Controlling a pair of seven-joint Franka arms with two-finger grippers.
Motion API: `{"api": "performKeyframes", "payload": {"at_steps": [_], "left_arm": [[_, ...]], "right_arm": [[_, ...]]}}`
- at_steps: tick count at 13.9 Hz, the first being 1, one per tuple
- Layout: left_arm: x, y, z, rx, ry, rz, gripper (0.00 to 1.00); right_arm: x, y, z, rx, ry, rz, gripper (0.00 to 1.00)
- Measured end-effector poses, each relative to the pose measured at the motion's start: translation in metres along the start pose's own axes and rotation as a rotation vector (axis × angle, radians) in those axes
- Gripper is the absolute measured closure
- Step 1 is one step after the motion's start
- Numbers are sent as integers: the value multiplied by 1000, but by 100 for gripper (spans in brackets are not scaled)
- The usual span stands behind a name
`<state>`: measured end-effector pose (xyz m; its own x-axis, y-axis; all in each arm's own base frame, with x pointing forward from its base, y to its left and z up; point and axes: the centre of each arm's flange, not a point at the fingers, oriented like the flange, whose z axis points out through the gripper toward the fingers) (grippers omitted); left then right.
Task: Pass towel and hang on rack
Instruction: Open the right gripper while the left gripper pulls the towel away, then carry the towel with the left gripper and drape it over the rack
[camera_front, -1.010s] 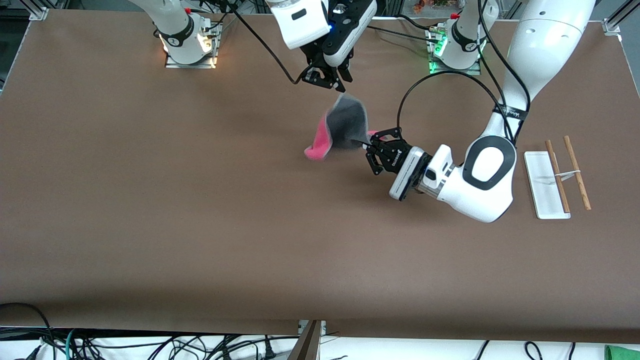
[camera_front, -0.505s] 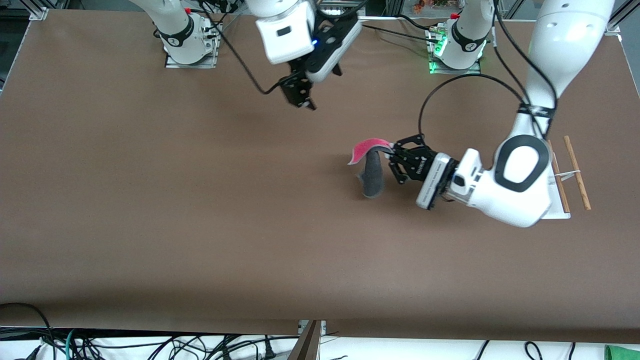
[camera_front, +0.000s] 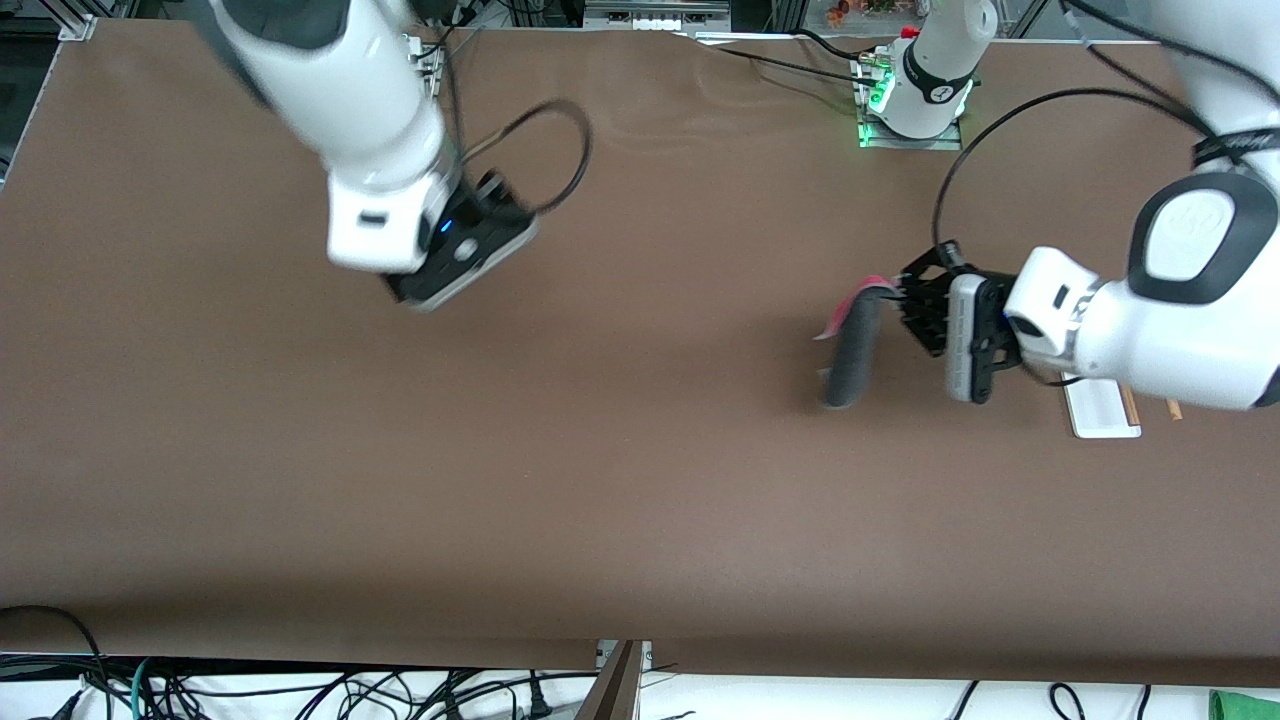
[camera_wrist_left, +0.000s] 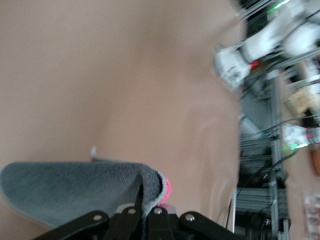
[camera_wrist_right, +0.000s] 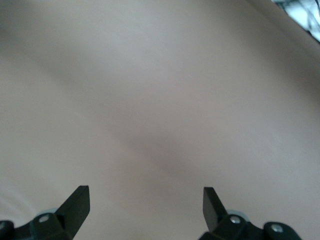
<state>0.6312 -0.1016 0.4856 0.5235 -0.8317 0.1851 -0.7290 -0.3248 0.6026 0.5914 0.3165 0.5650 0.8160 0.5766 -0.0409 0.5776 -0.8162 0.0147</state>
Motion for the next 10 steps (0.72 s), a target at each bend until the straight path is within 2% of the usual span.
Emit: {"api": "performKeyframes", "payload": {"at_steps": [2, 5, 7, 10], "left_arm": [[-32, 3, -26, 140, -122, -149, 98], [-67, 8, -49, 316, -243, -406, 98], [-89, 8, -63, 394, -262, -580, 98], [-147, -22, -82, 474, -230, -800, 98]], "right_arm": [[-7, 47, 32, -18, -71, 82, 0], [-34, 122, 85, 5, -189, 225, 0], [-57, 155, 106, 5, -237, 289, 0], [-95, 191, 104, -10, -241, 374, 0]]}}
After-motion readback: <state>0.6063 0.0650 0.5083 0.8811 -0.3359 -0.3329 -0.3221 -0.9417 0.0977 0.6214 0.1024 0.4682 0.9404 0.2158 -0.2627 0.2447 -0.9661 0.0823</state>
